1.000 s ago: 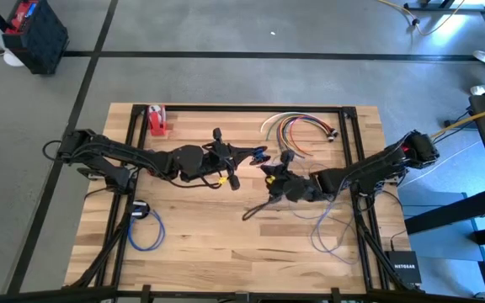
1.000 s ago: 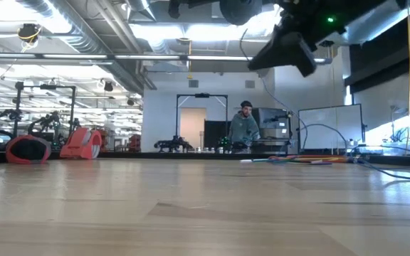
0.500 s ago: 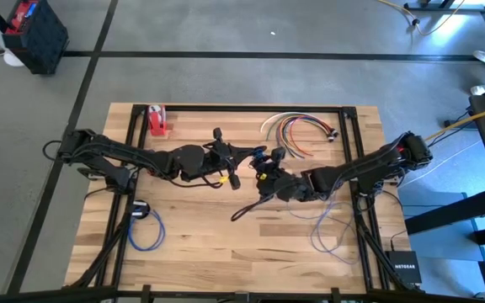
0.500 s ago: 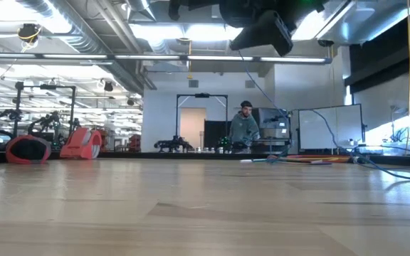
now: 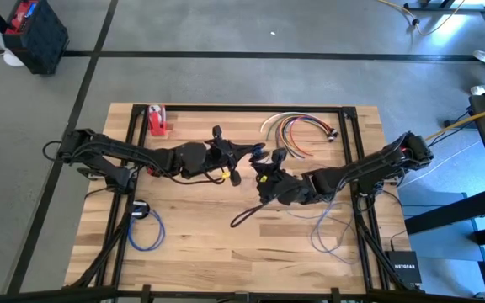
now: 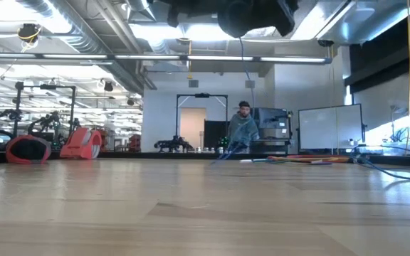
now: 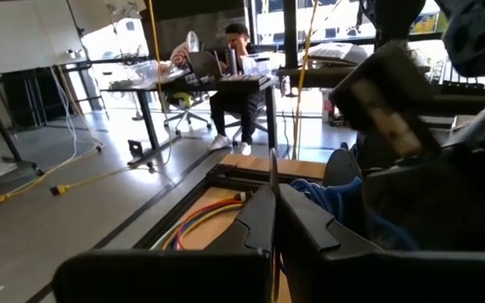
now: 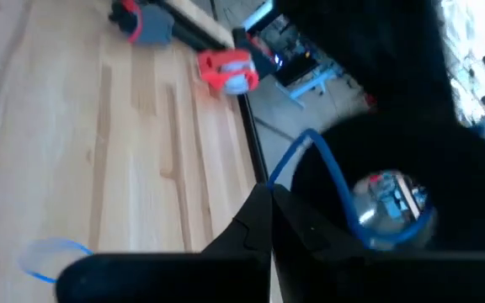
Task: Coil cords
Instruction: Coil the blue cable wire on the black spool
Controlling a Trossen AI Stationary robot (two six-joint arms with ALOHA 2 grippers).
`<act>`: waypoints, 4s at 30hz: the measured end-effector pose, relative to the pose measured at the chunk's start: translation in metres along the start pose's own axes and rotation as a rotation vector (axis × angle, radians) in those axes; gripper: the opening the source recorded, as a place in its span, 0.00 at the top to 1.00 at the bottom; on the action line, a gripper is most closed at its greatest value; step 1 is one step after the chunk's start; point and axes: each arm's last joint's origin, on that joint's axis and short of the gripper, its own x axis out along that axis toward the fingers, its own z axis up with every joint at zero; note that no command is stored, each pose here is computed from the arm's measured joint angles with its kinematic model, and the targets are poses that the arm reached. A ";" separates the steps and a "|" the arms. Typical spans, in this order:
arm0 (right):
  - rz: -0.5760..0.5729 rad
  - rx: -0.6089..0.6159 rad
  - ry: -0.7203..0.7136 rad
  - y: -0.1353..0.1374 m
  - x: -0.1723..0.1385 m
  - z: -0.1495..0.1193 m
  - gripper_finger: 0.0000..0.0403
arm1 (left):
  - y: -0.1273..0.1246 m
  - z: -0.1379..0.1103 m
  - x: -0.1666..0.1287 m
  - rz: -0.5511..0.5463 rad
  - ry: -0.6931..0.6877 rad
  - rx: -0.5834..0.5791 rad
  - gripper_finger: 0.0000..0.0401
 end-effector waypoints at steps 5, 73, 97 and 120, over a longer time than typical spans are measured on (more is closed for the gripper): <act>0.036 0.001 0.078 0.004 0.000 -0.011 0.99 | -0.004 0.003 -0.002 -0.013 -0.028 0.009 1.00; -0.082 0.114 -0.089 -0.006 -0.023 0.021 0.99 | -0.008 0.003 -0.009 -0.037 0.015 0.108 1.00; -0.022 0.188 0.085 -0.049 -0.068 -0.027 0.99 | -0.013 0.003 -0.012 -0.066 0.013 0.168 1.00; 0.266 0.345 -0.165 -0.015 -0.007 -0.065 0.91 | -0.013 0.004 -0.013 -0.084 0.007 0.141 1.00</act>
